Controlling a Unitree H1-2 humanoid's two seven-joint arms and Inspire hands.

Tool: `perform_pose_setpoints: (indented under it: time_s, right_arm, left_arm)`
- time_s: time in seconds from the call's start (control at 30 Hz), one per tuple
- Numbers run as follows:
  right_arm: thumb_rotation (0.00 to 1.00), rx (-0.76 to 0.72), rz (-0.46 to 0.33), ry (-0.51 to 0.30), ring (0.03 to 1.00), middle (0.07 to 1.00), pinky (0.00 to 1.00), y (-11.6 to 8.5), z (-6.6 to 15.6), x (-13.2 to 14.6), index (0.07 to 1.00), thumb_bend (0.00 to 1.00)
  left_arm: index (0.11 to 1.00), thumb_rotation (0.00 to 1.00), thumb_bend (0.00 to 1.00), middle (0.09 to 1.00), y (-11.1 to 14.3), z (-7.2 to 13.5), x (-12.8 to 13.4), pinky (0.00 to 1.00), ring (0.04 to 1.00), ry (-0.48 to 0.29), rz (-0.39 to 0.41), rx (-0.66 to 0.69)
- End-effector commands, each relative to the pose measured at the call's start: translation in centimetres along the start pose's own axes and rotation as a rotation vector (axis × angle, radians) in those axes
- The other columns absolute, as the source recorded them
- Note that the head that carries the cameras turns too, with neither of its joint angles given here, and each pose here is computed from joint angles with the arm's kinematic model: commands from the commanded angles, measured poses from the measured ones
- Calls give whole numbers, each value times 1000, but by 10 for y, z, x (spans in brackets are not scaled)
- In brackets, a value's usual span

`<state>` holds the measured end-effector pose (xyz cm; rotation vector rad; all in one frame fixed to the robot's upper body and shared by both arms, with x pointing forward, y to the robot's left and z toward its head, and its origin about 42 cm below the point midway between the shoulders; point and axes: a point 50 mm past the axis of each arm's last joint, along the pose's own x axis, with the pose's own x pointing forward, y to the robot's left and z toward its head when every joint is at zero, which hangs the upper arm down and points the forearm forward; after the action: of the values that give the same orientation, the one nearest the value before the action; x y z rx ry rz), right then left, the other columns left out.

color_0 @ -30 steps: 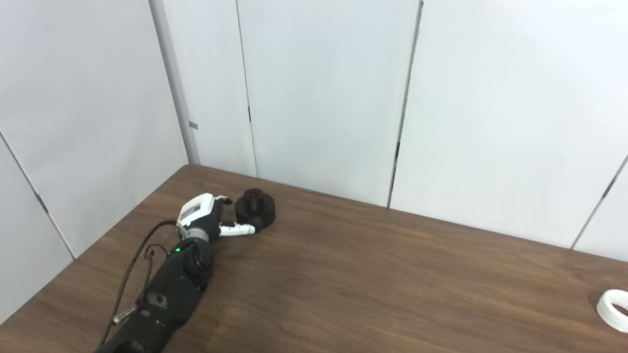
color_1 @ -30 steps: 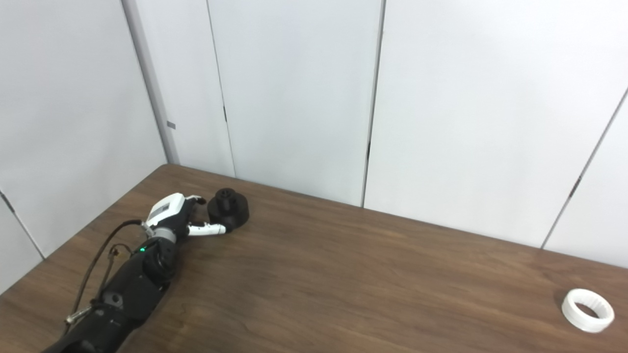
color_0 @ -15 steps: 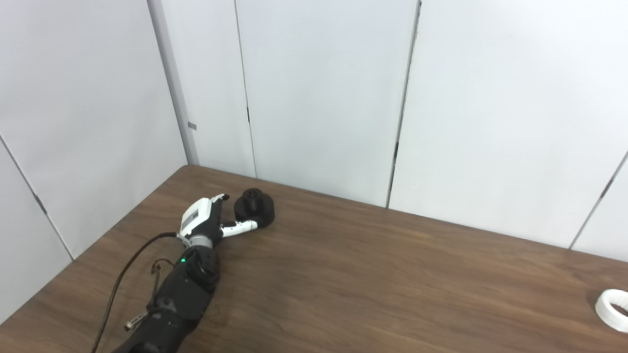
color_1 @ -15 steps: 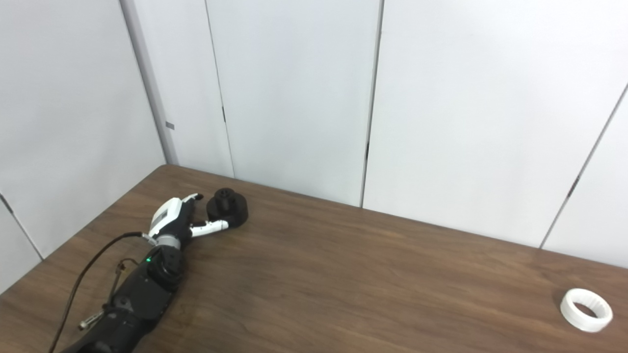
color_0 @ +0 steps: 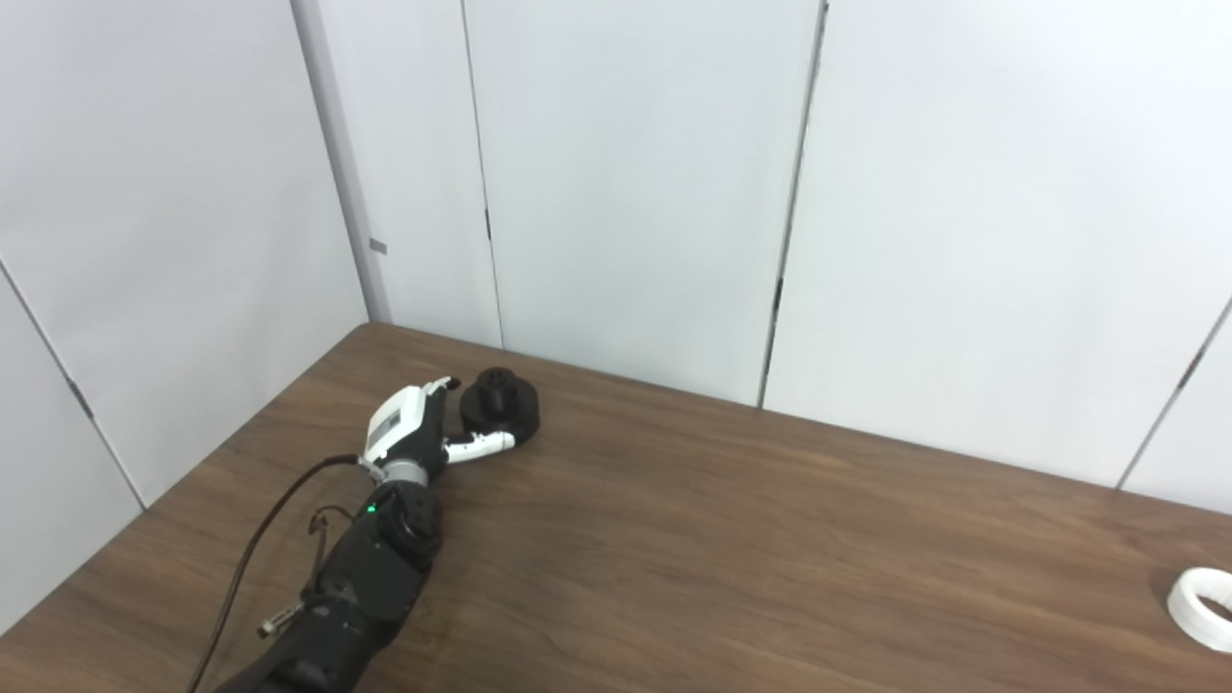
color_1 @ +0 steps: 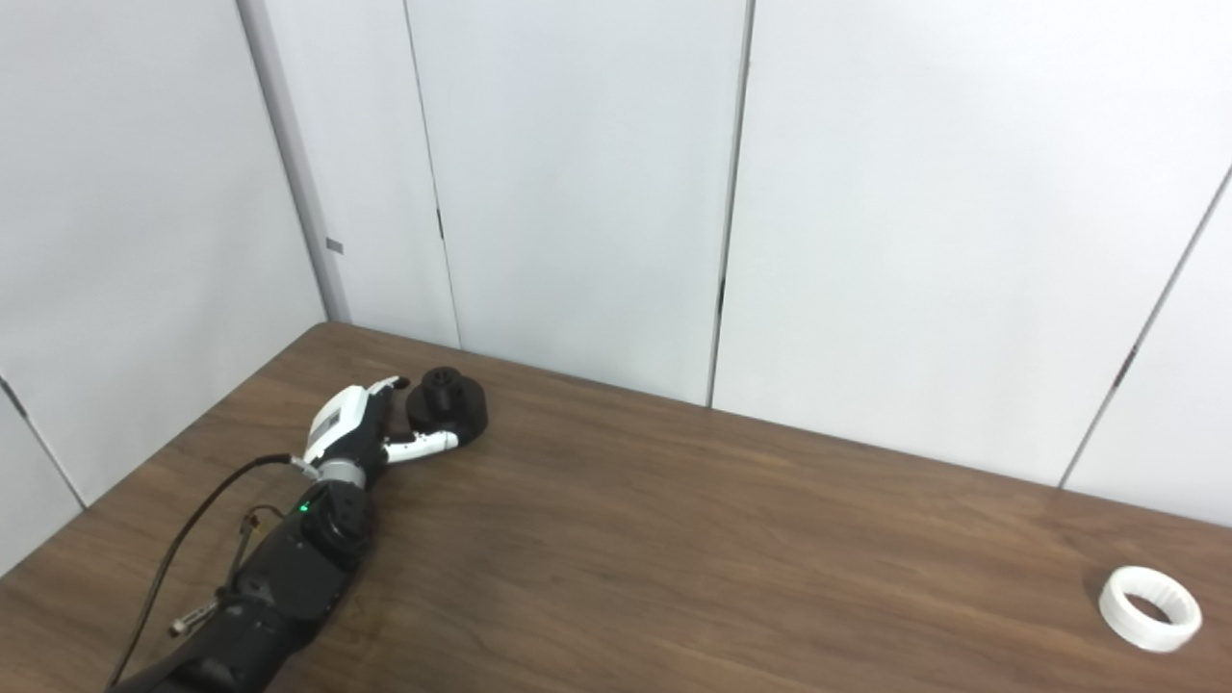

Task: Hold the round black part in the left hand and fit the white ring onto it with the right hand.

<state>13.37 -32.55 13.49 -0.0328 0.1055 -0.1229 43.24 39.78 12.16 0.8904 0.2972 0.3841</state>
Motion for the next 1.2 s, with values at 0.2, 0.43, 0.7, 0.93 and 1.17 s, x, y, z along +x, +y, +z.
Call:
perform_pose_setpoints:
  time_s: [0.2,0.43,0.7,0.93,1.17]
  right_arm:
    - [1000,-22,2,-26,1000,987,1000,-2,9,-3,994,653]
    - [1000,-18,3,-28,1000,985,1000,-2,9,-3,998,666]
    - [1000,-22,6,-25,1000,990,1000,-2,10,-4,998,665]
    - [1000,-30,3,-24,1000,983,1000,-2,10,-4,994,673]
    - [1000,-29,11,-24,1000,983,1000,-2,10,-5,984,680]
  left_arm:
    - [885,513,1000,955,-8,22,4,1000,999,-24,-36,44]
    - [871,516,1000,951,-14,27,4,1000,994,-25,-38,53]
    - [872,522,1000,944,-20,29,5,1000,989,-19,-33,53]
    - [857,513,1000,929,-22,30,5,1000,977,-9,-14,34]
    - [847,487,1000,918,-23,28,5,1000,967,-2,-1,-12]
